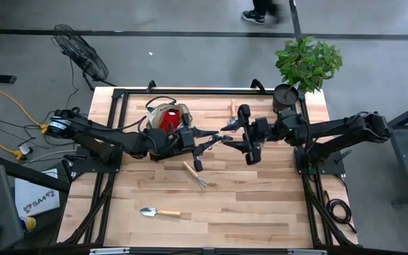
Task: Pick & Place Garden tools in Gardening bag
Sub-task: Put the green shears into the gardening bag
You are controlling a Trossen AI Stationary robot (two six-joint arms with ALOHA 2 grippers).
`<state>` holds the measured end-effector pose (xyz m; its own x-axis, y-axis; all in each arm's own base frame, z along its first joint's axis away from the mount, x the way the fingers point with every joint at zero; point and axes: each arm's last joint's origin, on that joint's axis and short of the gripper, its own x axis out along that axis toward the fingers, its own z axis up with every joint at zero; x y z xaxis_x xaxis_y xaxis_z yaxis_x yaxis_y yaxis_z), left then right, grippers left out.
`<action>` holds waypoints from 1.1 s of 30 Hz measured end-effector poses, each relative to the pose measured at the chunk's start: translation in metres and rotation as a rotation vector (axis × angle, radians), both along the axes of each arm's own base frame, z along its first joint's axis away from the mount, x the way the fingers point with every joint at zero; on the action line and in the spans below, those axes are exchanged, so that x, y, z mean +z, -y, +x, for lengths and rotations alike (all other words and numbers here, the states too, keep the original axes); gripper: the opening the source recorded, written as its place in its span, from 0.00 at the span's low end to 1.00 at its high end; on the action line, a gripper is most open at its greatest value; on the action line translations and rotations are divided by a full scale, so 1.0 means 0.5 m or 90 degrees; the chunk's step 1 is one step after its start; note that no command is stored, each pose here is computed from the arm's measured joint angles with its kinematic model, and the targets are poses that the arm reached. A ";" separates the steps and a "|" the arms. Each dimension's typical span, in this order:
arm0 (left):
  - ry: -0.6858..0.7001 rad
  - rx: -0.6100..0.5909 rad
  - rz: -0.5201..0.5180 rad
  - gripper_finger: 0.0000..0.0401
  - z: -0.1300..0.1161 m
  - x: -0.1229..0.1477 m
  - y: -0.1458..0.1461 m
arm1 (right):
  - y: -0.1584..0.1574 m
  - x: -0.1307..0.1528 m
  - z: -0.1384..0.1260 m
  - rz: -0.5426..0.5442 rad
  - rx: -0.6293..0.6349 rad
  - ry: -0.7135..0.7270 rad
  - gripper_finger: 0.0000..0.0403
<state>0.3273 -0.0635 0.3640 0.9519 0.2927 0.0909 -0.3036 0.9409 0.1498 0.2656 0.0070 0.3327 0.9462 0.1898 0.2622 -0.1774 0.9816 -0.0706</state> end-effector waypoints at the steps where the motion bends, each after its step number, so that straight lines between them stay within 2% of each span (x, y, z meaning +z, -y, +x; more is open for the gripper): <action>1: -0.007 0.005 0.001 0.19 0.000 -0.002 -0.001 | 0.001 0.000 -0.003 0.003 -0.012 -0.008 0.52; 10: -0.096 0.049 -0.007 0.19 -0.003 0.029 -0.005 | -0.009 0.019 -0.041 0.021 -0.088 -0.098 0.53; 17: -0.127 0.052 -0.014 0.19 -0.008 0.047 -0.006 | -0.020 0.056 -0.031 0.006 -0.125 -0.198 0.53; 33: -0.144 0.053 -0.018 0.19 -0.009 0.042 -0.006 | -0.027 0.042 0.011 -0.019 -0.120 -0.199 0.53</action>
